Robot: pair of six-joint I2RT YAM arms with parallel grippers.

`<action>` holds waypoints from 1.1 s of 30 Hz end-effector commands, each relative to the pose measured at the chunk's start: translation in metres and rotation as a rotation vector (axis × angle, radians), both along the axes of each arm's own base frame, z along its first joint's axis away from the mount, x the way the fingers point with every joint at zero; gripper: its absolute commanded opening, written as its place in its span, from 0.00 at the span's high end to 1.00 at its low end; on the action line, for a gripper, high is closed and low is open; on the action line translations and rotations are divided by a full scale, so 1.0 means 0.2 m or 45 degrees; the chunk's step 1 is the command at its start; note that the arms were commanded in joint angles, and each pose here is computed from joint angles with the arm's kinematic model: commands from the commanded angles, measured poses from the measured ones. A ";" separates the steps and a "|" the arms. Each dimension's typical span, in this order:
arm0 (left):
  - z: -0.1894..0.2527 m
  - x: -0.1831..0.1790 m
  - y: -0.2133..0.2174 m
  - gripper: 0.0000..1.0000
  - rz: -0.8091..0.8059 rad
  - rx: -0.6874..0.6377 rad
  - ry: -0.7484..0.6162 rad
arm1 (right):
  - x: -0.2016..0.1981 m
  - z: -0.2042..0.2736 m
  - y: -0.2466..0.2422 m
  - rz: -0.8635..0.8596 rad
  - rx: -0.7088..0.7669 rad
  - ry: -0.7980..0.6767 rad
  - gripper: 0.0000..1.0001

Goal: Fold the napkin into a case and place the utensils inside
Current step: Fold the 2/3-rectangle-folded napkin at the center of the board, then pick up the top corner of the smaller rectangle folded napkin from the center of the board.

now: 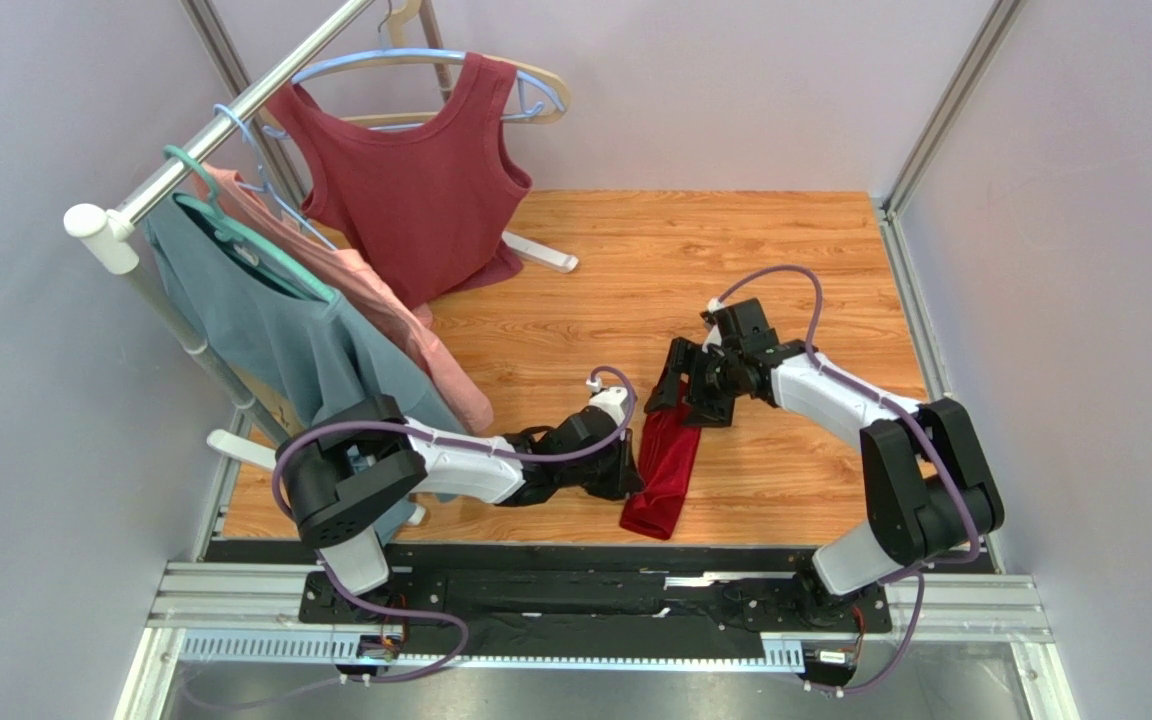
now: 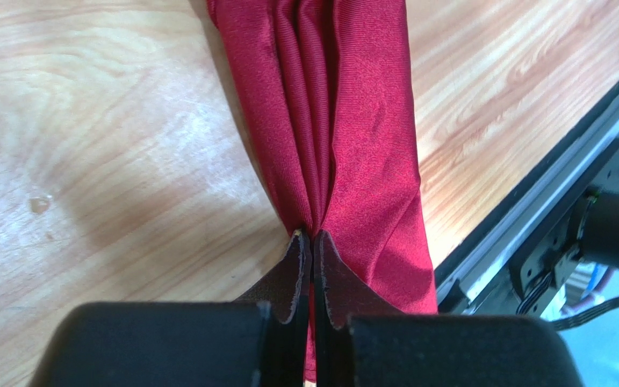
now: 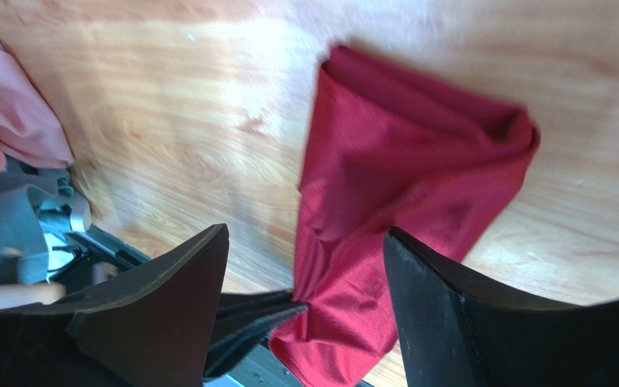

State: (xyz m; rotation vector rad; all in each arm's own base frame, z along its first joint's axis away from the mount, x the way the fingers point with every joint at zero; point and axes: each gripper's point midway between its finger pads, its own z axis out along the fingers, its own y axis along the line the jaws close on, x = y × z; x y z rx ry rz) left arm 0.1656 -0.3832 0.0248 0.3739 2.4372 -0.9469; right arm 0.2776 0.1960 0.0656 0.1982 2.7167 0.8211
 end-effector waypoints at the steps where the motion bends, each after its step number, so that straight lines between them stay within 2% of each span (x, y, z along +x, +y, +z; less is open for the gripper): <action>1: 0.00 0.05 -0.01 0.99 0.089 -0.052 0.003 | 0.03 0.05 0.04 0.005 0.108 -0.114 0.26; 4: -0.01 0.03 -0.03 0.89 0.048 -0.033 0.002 | 0.03 0.05 0.03 -0.001 0.111 -0.159 0.25; 6: 0.01 0.04 -0.04 0.74 0.029 -0.027 -0.026 | 0.03 0.05 0.03 0.015 0.109 -0.179 0.25; 7: 0.03 0.03 -0.05 0.64 0.002 -0.029 -0.023 | 0.04 0.05 0.03 0.011 0.105 -0.189 0.26; 8: 0.05 0.03 -0.04 0.38 -0.026 -0.016 -0.041 | 0.05 0.05 0.02 -0.003 0.104 -0.179 0.26; 9: 0.07 0.03 -0.04 0.34 -0.028 0.003 -0.047 | 0.05 0.03 0.01 -0.015 0.104 -0.168 0.26; 13: 0.27 0.10 -0.03 0.33 -0.021 -0.013 -0.173 | 0.08 0.04 -0.02 -0.071 0.191 -0.171 0.26; 15: 0.35 0.16 -0.03 0.40 -0.013 0.000 -0.236 | 0.07 0.04 -0.01 -0.092 0.229 -0.157 0.26; 17: 0.45 0.23 0.00 0.55 0.025 -0.041 -0.284 | 0.08 0.04 -0.01 -0.101 0.258 -0.164 0.27; 19: 0.56 0.29 0.02 0.56 0.061 -0.135 -0.317 | 0.07 0.03 0.00 -0.081 0.270 -0.150 0.28; 21: 0.64 0.32 0.02 0.55 0.041 -0.192 -0.317 | 0.05 0.01 0.00 -0.054 0.274 -0.152 0.28; 24: 0.73 0.41 0.02 0.47 0.017 -0.228 -0.289 | 0.02 0.00 0.00 -0.037 0.290 -0.167 0.31; 26: 0.68 0.50 0.05 0.39 0.028 -0.186 -0.191 | -0.01 0.00 0.01 -0.020 0.304 -0.171 0.35; 27: 0.75 0.55 0.01 0.37 0.012 -0.228 -0.193 | 0.00 0.01 0.02 -0.005 0.327 -0.201 0.37; 28: 0.67 0.59 -0.01 0.37 -0.001 -0.203 -0.130 | -0.01 0.02 0.02 0.005 0.335 -0.211 0.42; 29: 0.72 0.64 -0.02 0.37 -0.028 -0.222 -0.090 | -0.02 0.01 0.02 0.005 0.330 -0.210 0.44; 30: 0.63 0.68 -0.04 0.37 -0.047 -0.188 -0.035 | -0.02 0.01 0.02 0.009 0.325 -0.216 0.47; 31: 0.61 0.71 -0.06 0.37 -0.092 -0.179 -0.038 | -0.02 0.01 0.02 0.017 0.325 -0.218 0.54; 32: 0.68 0.74 -0.11 0.36 -0.129 -0.192 -0.040 | -0.02 -0.01 0.02 0.018 0.319 -0.213 0.58; 33: 0.57 0.76 -0.14 0.34 -0.154 -0.153 0.007 | -0.01 -0.01 0.02 0.021 0.324 -0.213 0.61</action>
